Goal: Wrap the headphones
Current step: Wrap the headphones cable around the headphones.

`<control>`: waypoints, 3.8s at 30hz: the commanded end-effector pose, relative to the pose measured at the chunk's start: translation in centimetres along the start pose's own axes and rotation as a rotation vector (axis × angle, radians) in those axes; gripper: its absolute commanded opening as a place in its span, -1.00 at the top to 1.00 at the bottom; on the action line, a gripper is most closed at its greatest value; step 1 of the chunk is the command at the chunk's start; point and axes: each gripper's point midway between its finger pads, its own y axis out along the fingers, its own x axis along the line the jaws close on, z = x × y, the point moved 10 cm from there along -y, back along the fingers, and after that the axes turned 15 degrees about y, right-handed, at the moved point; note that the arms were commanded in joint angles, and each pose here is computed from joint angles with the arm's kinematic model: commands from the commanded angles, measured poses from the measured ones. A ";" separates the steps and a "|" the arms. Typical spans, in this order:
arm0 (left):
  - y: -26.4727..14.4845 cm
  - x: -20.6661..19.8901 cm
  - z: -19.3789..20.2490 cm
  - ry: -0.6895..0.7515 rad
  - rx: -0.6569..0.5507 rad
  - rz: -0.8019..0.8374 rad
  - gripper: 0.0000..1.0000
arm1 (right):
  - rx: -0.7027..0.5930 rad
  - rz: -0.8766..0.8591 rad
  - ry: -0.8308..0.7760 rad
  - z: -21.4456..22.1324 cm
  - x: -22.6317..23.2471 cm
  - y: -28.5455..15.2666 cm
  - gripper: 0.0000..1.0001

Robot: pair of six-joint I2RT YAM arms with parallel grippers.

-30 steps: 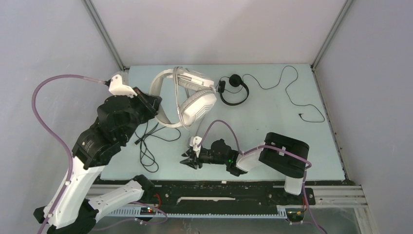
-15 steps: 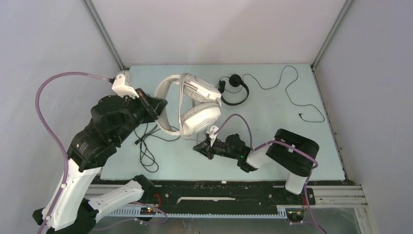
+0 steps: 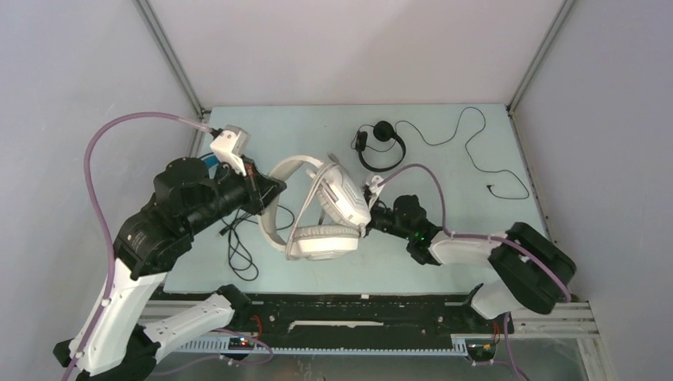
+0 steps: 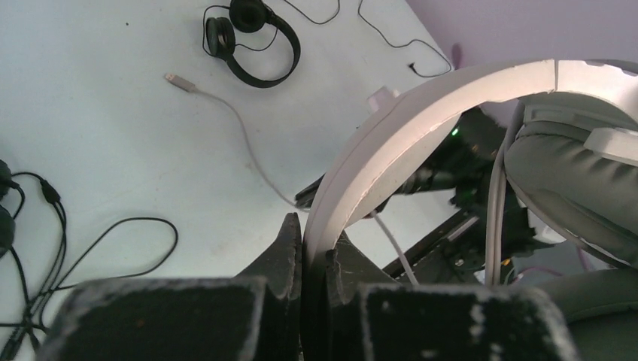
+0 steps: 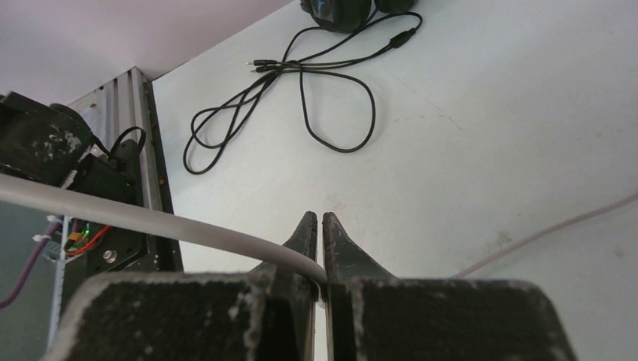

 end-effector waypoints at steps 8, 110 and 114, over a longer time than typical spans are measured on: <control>0.5 0.8 3.3 0.360 -0.054 0.141 1.00 | 0.227 -0.021 0.115 -5.1 3.1 -3.8 1.00; 8.0 3.2 5.6 -0.174 -0.076 -0.719 1.00 | 0.179 -0.357 0.266 -11.9 17.4 -1.8 0.79; 7.7 3.0 5.0 -0.202 -0.109 -0.685 1.00 | 0.176 -0.322 0.253 -11.6 17.5 -1.9 0.79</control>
